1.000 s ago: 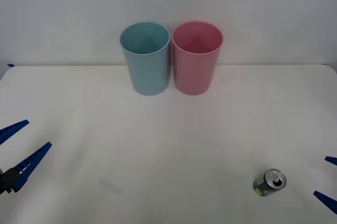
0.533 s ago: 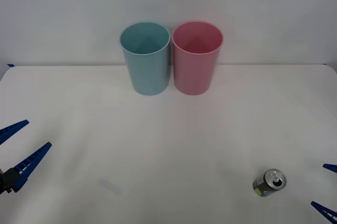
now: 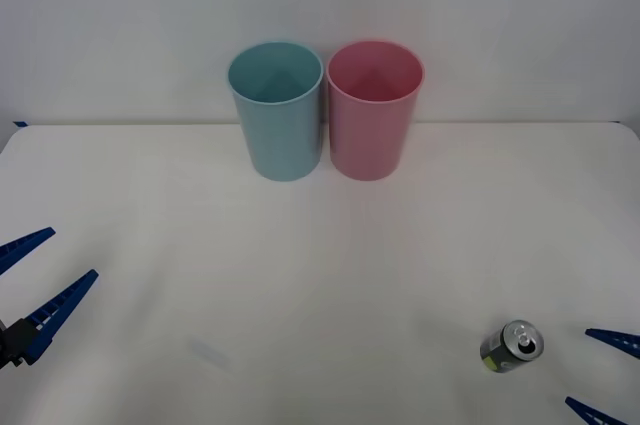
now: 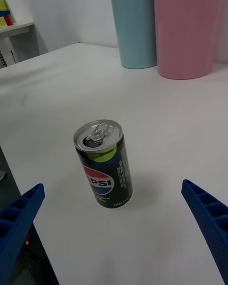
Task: Grasp the object on the table and drop it into the matching bin: aluminum can to the light blue bin, PET bottle to the pink bin.
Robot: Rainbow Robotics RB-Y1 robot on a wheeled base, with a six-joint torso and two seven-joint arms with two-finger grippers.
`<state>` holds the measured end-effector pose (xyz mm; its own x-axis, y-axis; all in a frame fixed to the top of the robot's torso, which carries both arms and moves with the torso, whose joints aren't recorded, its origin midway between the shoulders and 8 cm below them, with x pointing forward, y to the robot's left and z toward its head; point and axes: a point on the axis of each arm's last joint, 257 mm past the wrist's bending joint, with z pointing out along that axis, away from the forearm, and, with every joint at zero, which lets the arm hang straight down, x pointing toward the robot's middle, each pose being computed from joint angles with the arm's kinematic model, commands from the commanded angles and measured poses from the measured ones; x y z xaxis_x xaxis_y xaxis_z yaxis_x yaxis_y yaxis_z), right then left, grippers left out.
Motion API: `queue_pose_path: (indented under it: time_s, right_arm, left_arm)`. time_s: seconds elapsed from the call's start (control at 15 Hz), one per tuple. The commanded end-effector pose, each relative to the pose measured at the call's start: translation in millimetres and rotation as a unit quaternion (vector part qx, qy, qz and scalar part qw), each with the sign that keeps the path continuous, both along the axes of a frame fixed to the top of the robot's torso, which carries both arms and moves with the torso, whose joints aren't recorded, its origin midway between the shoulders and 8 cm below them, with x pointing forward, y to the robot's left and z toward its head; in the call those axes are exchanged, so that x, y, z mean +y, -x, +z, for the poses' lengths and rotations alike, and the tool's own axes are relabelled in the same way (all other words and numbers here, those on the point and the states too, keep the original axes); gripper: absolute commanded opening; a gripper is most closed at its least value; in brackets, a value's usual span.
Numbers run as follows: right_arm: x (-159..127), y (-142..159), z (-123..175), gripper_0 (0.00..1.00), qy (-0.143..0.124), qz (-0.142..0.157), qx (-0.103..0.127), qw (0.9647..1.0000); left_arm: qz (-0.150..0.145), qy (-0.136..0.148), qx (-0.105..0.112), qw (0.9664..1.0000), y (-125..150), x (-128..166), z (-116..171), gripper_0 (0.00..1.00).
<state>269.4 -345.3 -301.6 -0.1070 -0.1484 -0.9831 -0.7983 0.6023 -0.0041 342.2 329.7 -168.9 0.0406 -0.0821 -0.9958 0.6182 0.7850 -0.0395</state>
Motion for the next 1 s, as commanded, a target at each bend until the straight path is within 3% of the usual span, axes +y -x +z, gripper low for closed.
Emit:
queue_pose_path:
  time_s: [0.07, 0.53, 1.0]
  right_arm:
    - [11, -6, -8, 1.0, -0.003, -0.007, -0.006, 1.0]
    - [36, -24, -26, 1.0, -0.004, -0.027, -0.022, 0.9994]
    - [63, -42, -37, 1.0, -0.003, -0.028, -0.031, 0.9991]
  left_arm:
    - [0.0, 0.0, 0.0, 1.0, 0, 0, 0, 1.0]
    - [0.0, 0.0, 0.0, 1.0, 0, 0, 0, 1.0]
    - [0.0, 0.0, 0.0, 1.0, 0, 0, 0, 1.0]
